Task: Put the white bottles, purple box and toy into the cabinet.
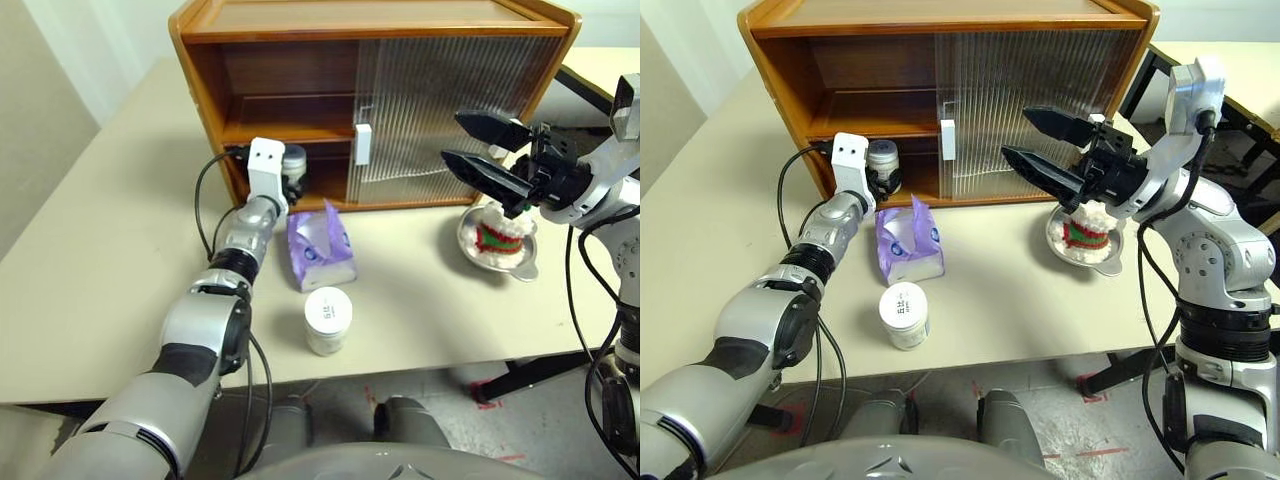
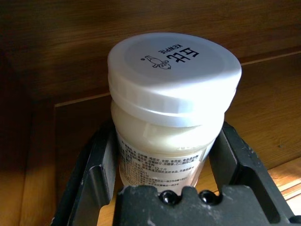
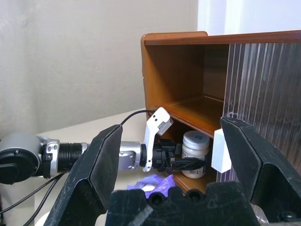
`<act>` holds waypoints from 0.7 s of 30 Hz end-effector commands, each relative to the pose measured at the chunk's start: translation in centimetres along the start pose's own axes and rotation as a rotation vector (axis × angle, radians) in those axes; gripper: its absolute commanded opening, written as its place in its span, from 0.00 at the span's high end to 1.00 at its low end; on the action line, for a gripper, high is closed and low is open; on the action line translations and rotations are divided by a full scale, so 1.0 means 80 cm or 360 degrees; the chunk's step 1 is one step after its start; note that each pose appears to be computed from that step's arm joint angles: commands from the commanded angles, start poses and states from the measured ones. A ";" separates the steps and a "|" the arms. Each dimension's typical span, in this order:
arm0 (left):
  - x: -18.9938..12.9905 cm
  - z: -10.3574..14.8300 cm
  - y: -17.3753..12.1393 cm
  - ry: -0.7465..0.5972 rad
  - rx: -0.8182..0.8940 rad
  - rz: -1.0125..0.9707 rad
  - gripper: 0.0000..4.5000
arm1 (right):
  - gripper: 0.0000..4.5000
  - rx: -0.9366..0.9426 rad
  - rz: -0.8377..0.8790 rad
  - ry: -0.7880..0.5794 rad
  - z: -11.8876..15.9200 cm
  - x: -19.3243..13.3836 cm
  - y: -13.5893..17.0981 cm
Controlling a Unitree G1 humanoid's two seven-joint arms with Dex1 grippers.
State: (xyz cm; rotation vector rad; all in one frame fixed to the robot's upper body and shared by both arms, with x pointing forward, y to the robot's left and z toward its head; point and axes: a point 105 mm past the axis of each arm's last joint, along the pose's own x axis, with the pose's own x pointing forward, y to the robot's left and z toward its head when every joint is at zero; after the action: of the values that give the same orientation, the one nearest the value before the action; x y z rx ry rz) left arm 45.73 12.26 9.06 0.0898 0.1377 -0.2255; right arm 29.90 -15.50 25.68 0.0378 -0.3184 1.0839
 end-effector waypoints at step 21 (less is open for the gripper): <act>-0.001 0.002 -0.002 -0.0027 -0.0033 -0.0068 0.00 | 0.00 -0.0045 0.0001 -0.0022 0.012 -0.004 -0.002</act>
State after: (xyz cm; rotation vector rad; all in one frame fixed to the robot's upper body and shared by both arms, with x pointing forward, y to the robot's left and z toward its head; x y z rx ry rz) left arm 45.68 11.98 9.10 0.0690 0.1361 -0.2598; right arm 29.78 -16.14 26.16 0.0284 -0.3369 1.0671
